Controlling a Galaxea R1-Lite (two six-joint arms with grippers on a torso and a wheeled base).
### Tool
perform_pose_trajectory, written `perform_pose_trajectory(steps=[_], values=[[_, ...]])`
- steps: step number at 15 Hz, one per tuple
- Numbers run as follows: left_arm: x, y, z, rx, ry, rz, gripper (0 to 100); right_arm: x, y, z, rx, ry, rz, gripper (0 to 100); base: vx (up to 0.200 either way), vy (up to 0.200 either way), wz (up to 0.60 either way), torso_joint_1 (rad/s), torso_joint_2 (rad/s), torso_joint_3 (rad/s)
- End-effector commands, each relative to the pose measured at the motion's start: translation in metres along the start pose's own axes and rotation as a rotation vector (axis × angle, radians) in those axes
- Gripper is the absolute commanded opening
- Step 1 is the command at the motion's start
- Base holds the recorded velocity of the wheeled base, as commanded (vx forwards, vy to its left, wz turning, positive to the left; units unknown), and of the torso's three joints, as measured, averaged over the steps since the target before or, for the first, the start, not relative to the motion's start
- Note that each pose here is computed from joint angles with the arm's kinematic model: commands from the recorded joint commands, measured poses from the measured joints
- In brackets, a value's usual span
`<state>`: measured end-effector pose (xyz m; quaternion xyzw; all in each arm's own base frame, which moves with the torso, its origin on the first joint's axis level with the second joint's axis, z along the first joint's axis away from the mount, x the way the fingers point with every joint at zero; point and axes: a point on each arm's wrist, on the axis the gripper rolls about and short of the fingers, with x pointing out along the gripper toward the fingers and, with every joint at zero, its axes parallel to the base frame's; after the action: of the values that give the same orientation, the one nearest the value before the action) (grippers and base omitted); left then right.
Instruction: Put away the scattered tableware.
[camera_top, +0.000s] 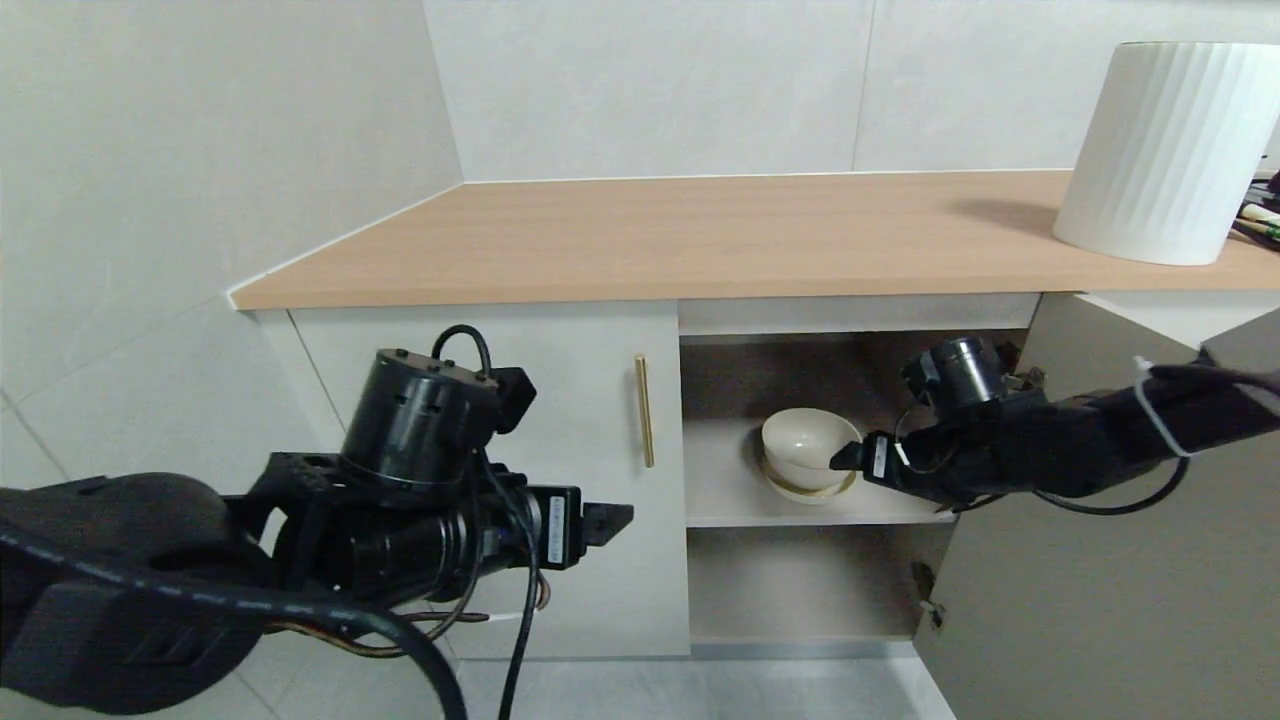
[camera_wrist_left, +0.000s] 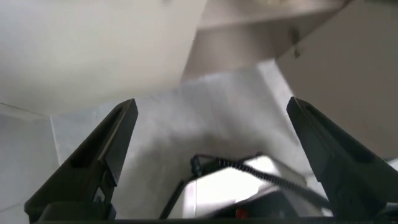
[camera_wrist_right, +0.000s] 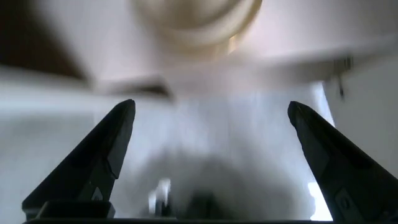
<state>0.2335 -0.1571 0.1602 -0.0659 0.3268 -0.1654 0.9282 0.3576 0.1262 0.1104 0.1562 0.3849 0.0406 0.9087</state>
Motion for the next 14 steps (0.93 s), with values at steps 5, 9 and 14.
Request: perform_pose_trajectory(steps=[5, 9, 14], values=[[-0.08, 0.036, -0.009, -0.026, -0.147, 0.029, 100, -0.172, -0.013, -0.053, -0.202, -0.025, 0.131, 100, 0.0, 0.0, 0.0, 0.0, 0.0, 0.0], [-0.092, 0.039, -0.015, -0.03, -0.17, 0.025, 100, -0.196, -0.026, -0.066, -0.24, -0.037, 0.102, 100, 0.0, 0.0, 0.0, 0.0, 0.0, 0.0], [-0.087, 0.04, -0.019, -0.031, -0.144, 0.03, 100, -0.19, -0.02, -0.077, -0.278, -0.001, 0.09, 100, -0.12, 0.0, 0.0, 0.003, 0.0, 0.0]])
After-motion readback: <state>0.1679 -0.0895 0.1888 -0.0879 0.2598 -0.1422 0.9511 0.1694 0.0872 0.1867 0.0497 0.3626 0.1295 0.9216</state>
